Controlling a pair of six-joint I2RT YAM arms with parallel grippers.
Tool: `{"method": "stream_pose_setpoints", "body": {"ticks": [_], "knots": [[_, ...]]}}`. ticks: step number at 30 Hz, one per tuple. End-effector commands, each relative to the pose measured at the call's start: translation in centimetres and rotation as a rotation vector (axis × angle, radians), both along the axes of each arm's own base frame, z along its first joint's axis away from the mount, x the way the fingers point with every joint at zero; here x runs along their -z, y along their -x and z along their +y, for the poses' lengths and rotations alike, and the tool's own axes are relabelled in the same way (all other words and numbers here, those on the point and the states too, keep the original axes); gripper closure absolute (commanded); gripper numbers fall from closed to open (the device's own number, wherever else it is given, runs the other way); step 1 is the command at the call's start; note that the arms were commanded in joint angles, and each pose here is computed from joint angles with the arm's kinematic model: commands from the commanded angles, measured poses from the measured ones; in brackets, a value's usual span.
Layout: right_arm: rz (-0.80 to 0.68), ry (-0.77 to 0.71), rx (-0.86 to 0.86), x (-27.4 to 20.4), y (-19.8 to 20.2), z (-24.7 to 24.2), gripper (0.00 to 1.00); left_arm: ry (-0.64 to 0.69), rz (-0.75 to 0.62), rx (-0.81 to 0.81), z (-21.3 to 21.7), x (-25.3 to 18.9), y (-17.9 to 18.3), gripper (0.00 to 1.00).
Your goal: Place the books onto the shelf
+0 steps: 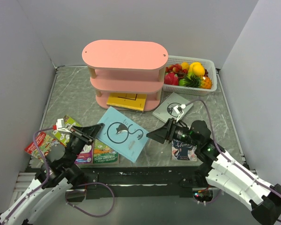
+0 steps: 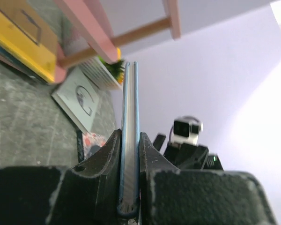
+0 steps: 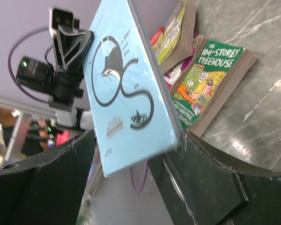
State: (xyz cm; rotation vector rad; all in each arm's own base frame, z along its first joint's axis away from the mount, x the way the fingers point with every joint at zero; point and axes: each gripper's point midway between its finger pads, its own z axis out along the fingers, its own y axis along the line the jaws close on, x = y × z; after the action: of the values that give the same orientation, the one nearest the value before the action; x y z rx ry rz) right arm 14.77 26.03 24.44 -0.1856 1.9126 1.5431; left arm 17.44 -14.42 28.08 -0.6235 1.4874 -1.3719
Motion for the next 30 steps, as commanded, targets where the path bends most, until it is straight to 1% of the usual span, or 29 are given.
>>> {"method": "stream_pose_setpoints", "body": {"ticks": [1, 3, 6, 13, 17, 20, 26, 27, 29, 30], "knots": [[0.062, -0.16, 0.058, -1.2, -0.5, 0.0, 0.2, 0.22, -0.075, -0.187, 4.0, -6.6, -0.9, 0.99], [0.101, -0.159, 0.026, -0.4, -0.3, 0.5, 0.2, 0.23, -0.099, -0.183, 3.8, -7.3, -1.1, 0.99], [0.169, -0.197, -0.031, 0.0, 0.2, 1.6, 0.2, 0.241, -0.121, -0.192, 3.6, -7.8, -1.4, 0.99], [0.155, -0.26, -0.1, -2.1, 0.5, 3.4, 0.21, 0.239, -0.143, -0.2, 3.1, -8.0, -2.2, 0.99], [0.176, -0.307, -0.166, -2.8, 0.6, 4.6, 0.27, 0.245, -0.14, -0.214, 3.1, -7.4, -2.6, 0.99], [0.185, -0.327, -0.198, -3.1, 0.7, 5.3, 0.33, 0.243, -0.131, -0.224, 3.0, -6.9, -3.0, 0.99], [0.165, -0.366, -0.213, -4.0, 0.1, 6.2, 0.52, 0.247, -0.11, -0.21, 2.3, -5.6, -3.5, 0.99], [0.157, -0.377, -0.221, -4.6, 0.0, 6.4, 0.61, 0.244, -0.104, -0.208, 2.2, -5.3, -3.6, 0.99], [0.147, -0.389, -0.251, -4.9, 0.1, 6.8, 0.71, 0.243, -0.096, -0.209, 2.0, -4.9, -3.7, 0.99], [0.153, -0.394, -0.26, -5.1, 0.1, 6.9, 0.82, 0.231, -0.086, -0.205, 1.8, -4.5, -3.9, 0.99]]}}
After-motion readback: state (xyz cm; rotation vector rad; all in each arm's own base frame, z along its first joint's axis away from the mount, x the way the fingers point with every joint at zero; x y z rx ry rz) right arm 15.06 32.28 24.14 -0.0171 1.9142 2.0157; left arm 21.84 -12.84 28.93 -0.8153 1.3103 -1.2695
